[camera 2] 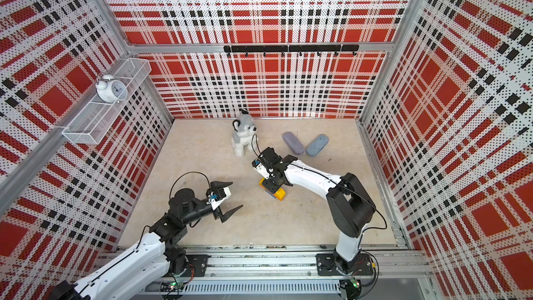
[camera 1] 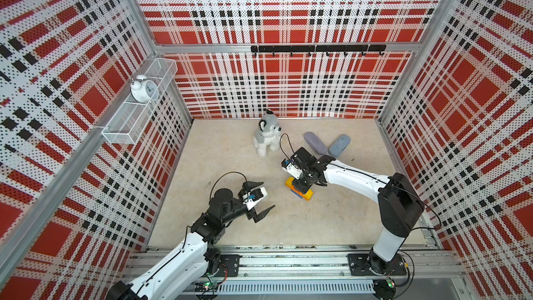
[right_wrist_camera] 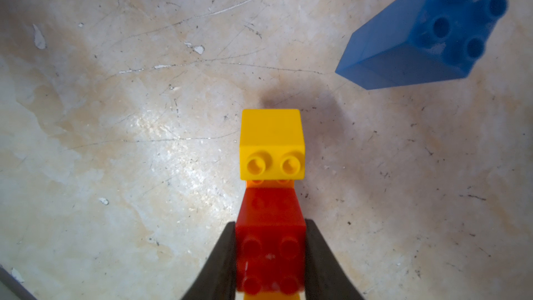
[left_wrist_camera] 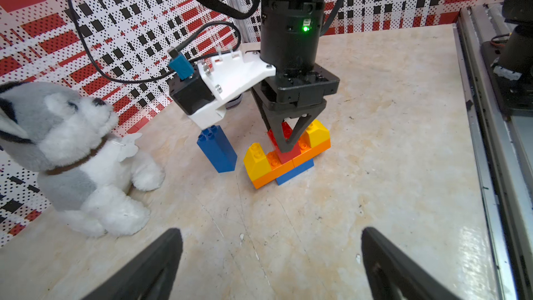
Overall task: Assemble a fork with lego
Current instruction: Assemble the lego brick with the lego brick.
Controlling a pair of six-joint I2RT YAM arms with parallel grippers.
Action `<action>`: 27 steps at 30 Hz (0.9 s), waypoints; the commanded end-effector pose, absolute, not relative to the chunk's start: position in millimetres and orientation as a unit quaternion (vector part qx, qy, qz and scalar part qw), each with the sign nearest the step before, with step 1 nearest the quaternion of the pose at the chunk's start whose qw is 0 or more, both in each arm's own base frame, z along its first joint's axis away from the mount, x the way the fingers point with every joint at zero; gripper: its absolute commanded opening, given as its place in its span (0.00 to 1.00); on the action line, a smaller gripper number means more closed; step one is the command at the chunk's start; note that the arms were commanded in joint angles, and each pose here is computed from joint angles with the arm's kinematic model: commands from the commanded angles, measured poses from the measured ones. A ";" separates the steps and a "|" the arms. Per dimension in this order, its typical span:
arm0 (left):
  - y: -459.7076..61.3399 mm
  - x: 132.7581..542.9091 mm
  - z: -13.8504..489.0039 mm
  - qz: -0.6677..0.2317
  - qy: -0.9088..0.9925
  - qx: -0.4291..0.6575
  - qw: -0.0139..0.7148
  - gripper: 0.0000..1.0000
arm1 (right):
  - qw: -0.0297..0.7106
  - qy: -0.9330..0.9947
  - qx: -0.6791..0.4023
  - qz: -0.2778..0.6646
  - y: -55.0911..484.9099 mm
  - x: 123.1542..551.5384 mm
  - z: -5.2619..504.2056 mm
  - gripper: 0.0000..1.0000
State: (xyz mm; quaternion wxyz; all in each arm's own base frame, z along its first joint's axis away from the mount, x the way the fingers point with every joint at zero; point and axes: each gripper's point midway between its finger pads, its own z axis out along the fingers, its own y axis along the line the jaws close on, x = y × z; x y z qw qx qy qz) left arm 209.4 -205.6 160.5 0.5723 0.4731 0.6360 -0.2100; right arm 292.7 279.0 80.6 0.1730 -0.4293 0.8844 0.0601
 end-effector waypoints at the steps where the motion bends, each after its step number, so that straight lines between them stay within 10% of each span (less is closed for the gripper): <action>1: -206.9 211.2 172.4 -0.204 0.627 0.476 0.583 0.98 | 0.050 0.900 -0.433 0.031 250.1 251.3 21.4 0.29; 17: -206.3 213.0 174.9 -0.200 0.627 0.474 0.585 0.98 | -0.004 0.901 -0.433 0.001 221.8 244.3 1.7 0.30; 27: -205.9 217.2 184.2 -0.197 0.624 0.463 0.598 0.98 | 0.155 0.898 -0.409 0.048 269.1 301.1 107.5 0.65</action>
